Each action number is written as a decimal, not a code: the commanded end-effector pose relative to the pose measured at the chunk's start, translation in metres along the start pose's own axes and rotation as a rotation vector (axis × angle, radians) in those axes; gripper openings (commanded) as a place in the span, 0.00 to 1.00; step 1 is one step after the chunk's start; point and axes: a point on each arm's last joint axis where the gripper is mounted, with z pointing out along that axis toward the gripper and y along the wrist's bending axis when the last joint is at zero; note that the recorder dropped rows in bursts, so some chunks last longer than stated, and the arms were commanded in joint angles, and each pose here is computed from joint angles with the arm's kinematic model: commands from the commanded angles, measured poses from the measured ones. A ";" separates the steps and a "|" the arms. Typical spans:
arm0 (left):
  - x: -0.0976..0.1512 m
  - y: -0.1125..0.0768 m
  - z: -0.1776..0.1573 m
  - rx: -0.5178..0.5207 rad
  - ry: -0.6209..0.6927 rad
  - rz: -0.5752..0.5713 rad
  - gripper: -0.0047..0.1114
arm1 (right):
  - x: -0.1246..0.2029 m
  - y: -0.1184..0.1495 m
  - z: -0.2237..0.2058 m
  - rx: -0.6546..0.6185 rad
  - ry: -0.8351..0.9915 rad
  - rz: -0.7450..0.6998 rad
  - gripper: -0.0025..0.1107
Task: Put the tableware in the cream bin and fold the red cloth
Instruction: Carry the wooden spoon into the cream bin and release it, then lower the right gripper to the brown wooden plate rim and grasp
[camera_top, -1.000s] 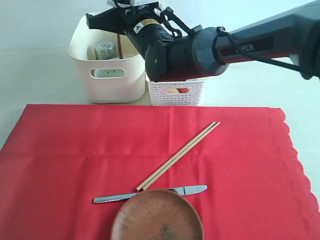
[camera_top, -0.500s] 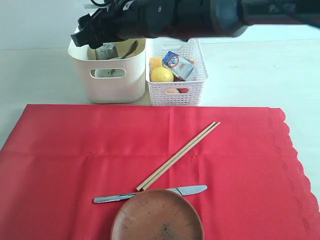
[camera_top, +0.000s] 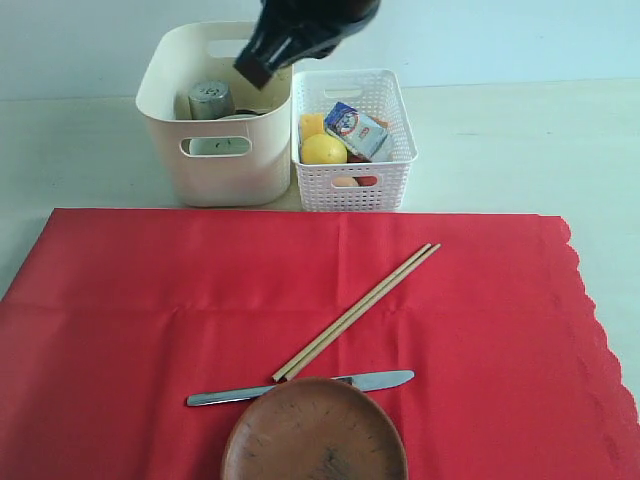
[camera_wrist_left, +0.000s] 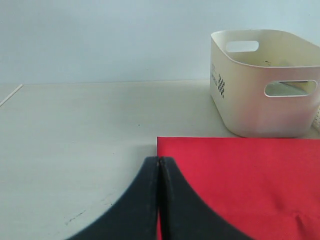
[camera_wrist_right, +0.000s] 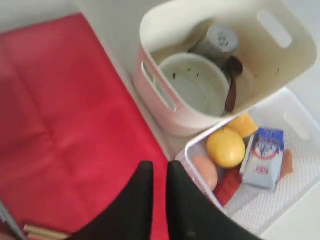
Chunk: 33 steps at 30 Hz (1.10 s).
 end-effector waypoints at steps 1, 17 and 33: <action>0.000 0.000 0.000 0.004 -0.009 0.005 0.04 | 0.032 0.010 -0.007 -0.053 0.143 0.025 0.02; 0.000 0.000 0.000 0.004 -0.009 0.005 0.04 | 0.151 0.031 0.060 -0.665 0.342 0.294 0.02; 0.000 0.000 0.000 0.004 -0.009 0.005 0.04 | 0.169 0.053 0.086 -0.531 0.310 0.299 0.48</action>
